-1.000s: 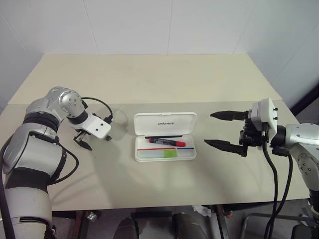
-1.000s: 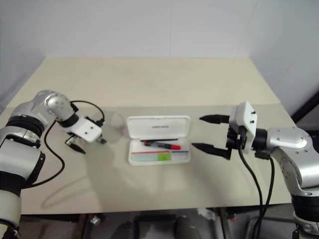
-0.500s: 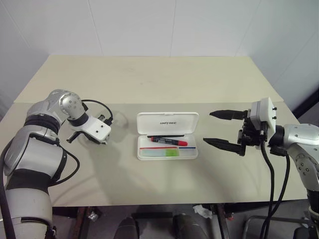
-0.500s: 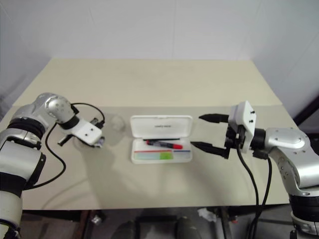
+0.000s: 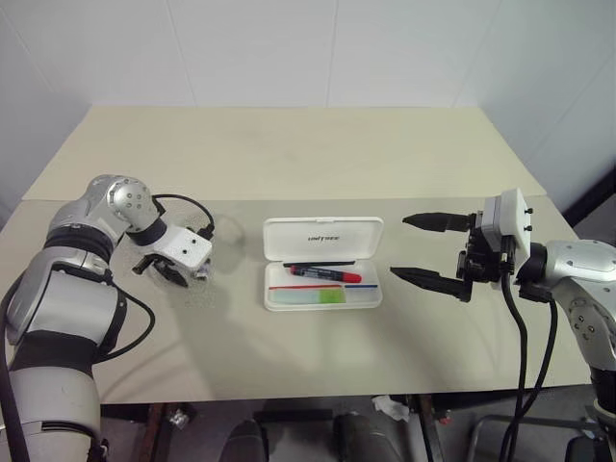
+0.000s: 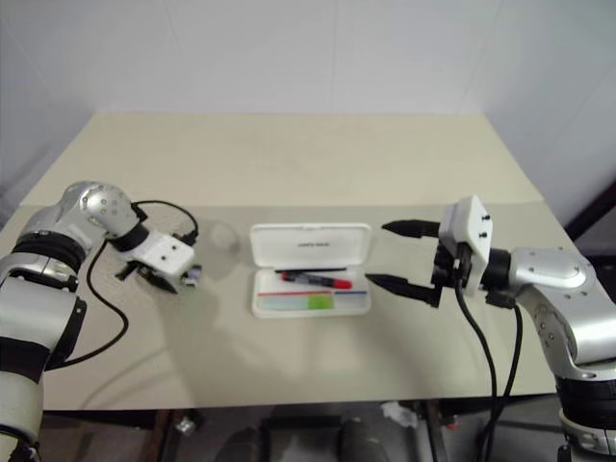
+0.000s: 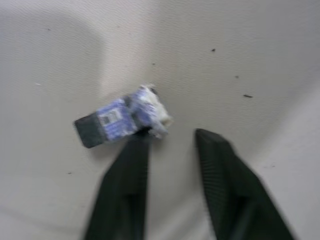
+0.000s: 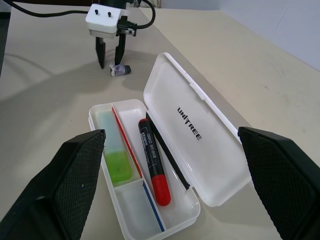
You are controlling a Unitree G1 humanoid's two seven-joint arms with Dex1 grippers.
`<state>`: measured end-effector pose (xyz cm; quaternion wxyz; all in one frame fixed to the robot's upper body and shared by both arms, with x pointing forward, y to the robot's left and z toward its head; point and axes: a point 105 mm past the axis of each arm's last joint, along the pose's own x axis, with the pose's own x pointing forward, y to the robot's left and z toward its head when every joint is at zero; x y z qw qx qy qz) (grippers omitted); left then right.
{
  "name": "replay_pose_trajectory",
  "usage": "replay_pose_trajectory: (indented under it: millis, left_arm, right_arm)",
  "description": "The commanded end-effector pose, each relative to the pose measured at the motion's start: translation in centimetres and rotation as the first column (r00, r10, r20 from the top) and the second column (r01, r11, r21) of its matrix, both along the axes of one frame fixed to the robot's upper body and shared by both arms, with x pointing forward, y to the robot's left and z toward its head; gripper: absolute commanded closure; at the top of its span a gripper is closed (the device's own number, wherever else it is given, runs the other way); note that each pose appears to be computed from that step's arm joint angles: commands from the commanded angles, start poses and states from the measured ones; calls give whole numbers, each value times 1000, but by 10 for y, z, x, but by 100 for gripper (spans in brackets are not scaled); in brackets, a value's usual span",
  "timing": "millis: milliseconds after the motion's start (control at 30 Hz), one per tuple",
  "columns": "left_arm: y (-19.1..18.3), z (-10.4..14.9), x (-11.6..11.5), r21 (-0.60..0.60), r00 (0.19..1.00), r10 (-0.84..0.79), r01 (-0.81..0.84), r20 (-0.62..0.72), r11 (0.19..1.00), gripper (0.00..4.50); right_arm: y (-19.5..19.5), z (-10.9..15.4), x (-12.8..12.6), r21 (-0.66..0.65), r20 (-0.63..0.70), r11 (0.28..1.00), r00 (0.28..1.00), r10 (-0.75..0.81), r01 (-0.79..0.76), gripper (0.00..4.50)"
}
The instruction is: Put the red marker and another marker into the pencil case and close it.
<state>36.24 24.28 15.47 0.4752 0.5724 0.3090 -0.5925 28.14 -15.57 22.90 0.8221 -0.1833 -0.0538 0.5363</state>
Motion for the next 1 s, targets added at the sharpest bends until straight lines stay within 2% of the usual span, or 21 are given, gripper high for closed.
replay_pose_trajectory:
  millis: [33, 233, 367, 600, 800, 1000]
  left_arm:
    - [4, 12, -4, -59, 997, 65, -68, -39, 996, 170]
    - [17, 19, -9, -74, 978, 188, -194, -86, 978, 170]
    - [9, 33, -9, -178, 948, 304, -316, -92, 932, 170]
    - [-12, 34, -53, -240, 869, 450, -490, -205, 838, 170]
    - [-20, 33, -63, -324, 781, 604, -619, -157, 715, 170]
    - [-15, 33, -48, -497, 631, 776, -682, -30, 536, 170]
  right_arm:
    - [3, 8, -4, 13, 41, 1000, 999, 16, -17, 0]
    - [5, 4, -3, 24, 32, 999, 999, 24, -24, 0]
    - [8, 2, -2, 31, 26, 999, 999, 34, -34, 0]
    - [12, 0, 1, 40, 17, 998, 998, 57, -57, 0]
    - [16, -2, 2, 50, 13, 996, 997, 75, -75, 0]
    - [18, -3, 4, 61, 8, 995, 996, 84, -84, 0]
